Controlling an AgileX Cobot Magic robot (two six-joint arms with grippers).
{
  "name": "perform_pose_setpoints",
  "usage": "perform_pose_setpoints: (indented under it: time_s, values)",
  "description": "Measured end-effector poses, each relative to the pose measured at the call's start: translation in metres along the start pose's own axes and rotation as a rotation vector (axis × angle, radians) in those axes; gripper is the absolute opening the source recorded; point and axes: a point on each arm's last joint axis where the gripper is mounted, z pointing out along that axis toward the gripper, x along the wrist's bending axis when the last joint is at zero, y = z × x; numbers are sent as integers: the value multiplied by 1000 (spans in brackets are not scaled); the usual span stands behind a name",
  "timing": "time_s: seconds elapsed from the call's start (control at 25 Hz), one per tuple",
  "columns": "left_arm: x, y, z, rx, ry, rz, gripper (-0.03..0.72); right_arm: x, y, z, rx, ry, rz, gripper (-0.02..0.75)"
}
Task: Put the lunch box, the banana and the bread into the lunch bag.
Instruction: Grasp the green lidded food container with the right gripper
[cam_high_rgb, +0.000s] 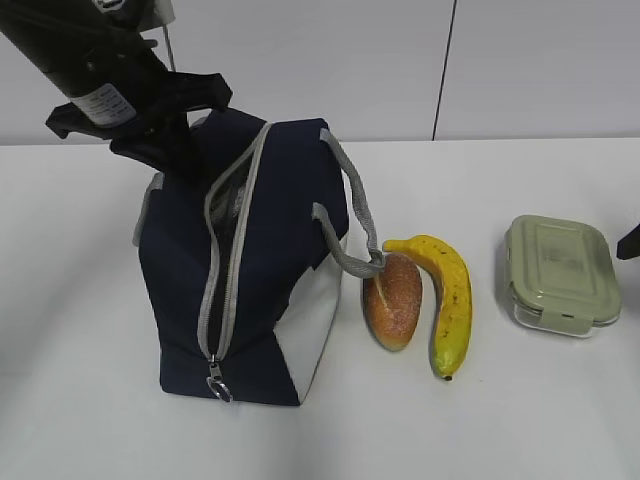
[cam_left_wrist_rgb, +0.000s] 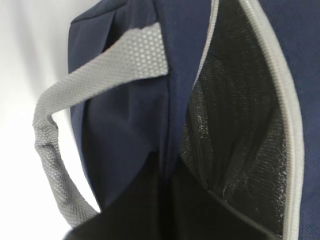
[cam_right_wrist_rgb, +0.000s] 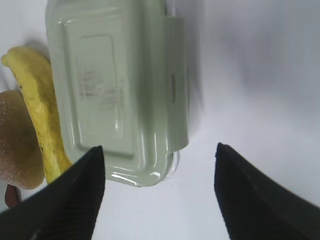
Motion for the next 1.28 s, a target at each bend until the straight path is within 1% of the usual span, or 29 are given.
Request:
perform_pose_setpoints:
  time_s: [0.2, 0.56, 0.64, 0.72, 0.88, 1.04, 1.28]
  values:
    - [0, 0, 0, 0, 0, 0, -3, 0, 7, 2, -14, 21, 21, 507]
    - [0, 0, 0, 1, 2, 1, -3, -12, 8, 28, 41, 51, 83, 510]
    - [0, 0, 0, 1, 4, 2, -3, -15, 10, 33, 54, 52, 83, 529]
    - [0, 0, 0, 1, 5, 3, -3, -17, 12, 38, 57, 62, 64, 565]
    - [0, 0, 0, 0, 5, 3, -3, -17, 20, 44, 41, 104, -1, 624]
    - [1, 0, 0, -1, 6, 3, -3, -19, 25, 52, 58, 139, -40, 631]
    - [1, 0, 0, -2, 6, 3, -3, -25, 30, 64, 78, 160, -29, 625]
